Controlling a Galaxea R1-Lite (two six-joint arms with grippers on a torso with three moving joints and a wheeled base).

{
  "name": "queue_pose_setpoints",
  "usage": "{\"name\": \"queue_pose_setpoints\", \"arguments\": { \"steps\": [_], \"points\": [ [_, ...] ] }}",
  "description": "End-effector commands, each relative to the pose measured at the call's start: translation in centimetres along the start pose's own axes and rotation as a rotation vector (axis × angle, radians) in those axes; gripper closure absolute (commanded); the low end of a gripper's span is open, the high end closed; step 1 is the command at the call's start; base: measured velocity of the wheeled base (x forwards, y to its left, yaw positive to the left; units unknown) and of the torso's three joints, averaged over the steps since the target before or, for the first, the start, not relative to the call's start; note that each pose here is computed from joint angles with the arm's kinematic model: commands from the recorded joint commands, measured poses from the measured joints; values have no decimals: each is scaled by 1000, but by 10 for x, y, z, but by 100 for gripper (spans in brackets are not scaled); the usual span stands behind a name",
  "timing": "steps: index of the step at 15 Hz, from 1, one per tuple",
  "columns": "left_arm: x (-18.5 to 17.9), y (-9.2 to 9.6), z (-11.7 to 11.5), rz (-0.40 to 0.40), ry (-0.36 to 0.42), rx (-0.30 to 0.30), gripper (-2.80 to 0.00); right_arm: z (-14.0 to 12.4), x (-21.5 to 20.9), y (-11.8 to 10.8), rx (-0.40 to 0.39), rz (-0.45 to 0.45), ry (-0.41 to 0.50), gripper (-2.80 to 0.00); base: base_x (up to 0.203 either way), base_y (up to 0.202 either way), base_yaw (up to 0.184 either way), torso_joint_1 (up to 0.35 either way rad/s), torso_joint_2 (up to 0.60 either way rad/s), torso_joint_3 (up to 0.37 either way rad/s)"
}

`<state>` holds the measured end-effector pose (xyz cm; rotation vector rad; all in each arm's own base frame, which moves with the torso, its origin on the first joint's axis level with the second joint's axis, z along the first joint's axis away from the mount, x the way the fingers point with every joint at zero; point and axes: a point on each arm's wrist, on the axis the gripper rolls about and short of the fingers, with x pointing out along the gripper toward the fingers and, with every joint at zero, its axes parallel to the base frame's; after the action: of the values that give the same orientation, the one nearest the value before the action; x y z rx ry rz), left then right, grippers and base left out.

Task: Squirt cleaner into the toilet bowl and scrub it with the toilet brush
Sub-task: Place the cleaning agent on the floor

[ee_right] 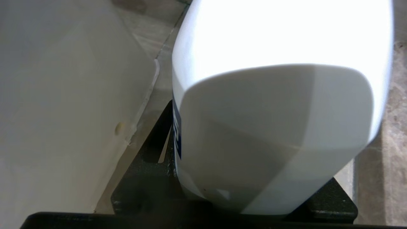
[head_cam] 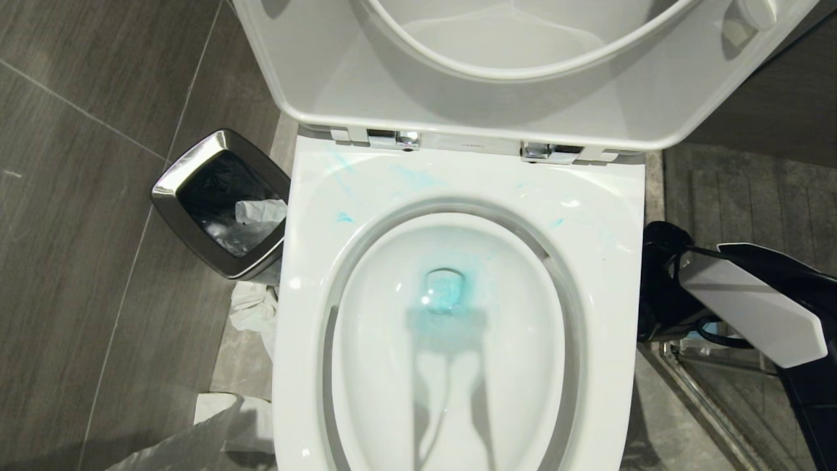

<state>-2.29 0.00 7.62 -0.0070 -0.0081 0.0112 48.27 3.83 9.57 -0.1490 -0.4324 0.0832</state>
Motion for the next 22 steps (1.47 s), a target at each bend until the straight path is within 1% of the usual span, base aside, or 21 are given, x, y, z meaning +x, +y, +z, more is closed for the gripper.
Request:
{"name": "queue_pose_setpoints", "arguments": {
  "steps": [1, 3, 4, 5, 11, 16, 19, 22],
  "points": [
    [0, 0, -2, 1, 6, -1, 0, -3, -1, 1, -2, 0, -2, 0, 0, 0, 0, 0, 0, 0],
    [0, 0, -2, 1, 5, -1, 0, -4, -1, 1, -3, 1, 1, 0, 0, 0, 0, 0, 0, 0],
    [0, 0, -2, 1, 5, -1, 0, -5, -1, 1, -3, 1, 1, -21, 0, 0, 0, 0, 0, 0],
    [0, 0, -2, 1, 5, -1, 0, -6, -1, 2, -7, 1, 4, -280, 0, 0, 0, 0, 0, 0],
    [0, 0, -2, 1, 6, -1, 0, -2, 1, 1, -5, -2, -9, -280, 0, 0, 0, 0, 0, 0],
    [0, 0, -2, 1, 6, -1, 0, 8, -2, 0, -1, 2, -7, -280, 0, 0, 0, 0, 0, 0],
    [0, 0, -2, 1, 5, -1, 0, 15, -14, 3, 19, 32, 38, -280, 0, 0, 0, 0, 0, 0],
    [0, 0, -2, 1, 5, -1, 0, 24, -29, 4, 56, 105, 78, -280, 0, 0, 0, 0, 0, 0]
  ]
}}
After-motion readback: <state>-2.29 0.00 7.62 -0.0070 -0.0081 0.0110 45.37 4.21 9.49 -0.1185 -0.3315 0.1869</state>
